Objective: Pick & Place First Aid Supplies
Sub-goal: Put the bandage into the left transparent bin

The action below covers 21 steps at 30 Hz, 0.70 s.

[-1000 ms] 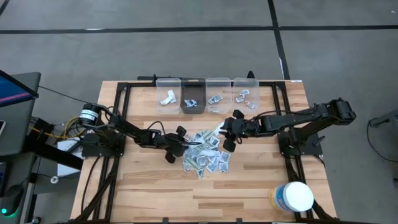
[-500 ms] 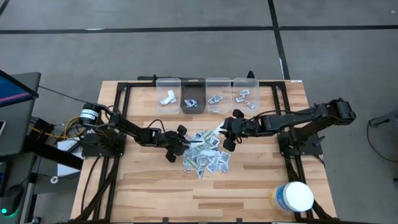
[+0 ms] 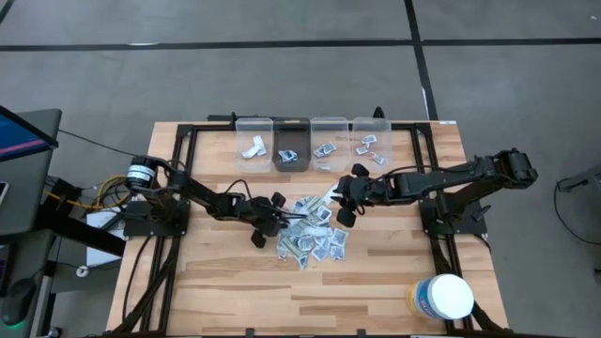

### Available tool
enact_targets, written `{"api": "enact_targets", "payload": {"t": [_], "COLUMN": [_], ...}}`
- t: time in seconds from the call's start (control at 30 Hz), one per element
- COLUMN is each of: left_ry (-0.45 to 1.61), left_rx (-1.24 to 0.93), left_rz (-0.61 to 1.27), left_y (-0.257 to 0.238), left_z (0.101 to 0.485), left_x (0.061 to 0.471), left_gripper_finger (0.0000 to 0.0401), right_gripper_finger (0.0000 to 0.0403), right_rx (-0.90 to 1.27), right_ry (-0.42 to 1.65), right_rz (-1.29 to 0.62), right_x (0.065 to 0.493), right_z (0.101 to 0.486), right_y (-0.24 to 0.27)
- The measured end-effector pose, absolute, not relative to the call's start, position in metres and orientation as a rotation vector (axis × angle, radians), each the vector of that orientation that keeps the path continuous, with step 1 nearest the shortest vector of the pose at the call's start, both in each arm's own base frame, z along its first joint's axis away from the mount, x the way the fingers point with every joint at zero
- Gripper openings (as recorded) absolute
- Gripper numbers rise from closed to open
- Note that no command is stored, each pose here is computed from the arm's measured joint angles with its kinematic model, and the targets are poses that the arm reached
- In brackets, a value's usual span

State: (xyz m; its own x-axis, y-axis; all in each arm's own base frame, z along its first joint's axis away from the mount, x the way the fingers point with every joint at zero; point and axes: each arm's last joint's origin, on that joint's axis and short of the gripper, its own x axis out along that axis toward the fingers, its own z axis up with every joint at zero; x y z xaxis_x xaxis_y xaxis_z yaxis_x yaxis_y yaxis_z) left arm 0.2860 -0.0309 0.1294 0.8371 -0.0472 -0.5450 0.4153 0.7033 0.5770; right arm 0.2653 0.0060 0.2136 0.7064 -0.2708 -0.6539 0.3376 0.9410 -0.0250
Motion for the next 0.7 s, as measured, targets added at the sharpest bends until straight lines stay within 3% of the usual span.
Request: {"api": "enact_targets", "payload": {"t": [0.27, 0.7], "left_ry": [0.507, 0.504], "left_rx": [0.756, 0.813], "left_rz": [-0.236, -0.148], "left_y": [-0.031, -0.041], "left_z": [0.135, 0.144], "left_x": [0.285, 0.282], "left_gripper_finger": [0.0006, 0.0006], "right_gripper_finger": [0.0088, 0.0088], "right_rx": [0.100, 0.108], "right_ry": [0.715, 0.702], "right_rz": [-0.342, -0.349], "right_x": [0.265, 0.266], "right_z": [0.213, 0.214], "right_y": [0.005, 0.002]}}
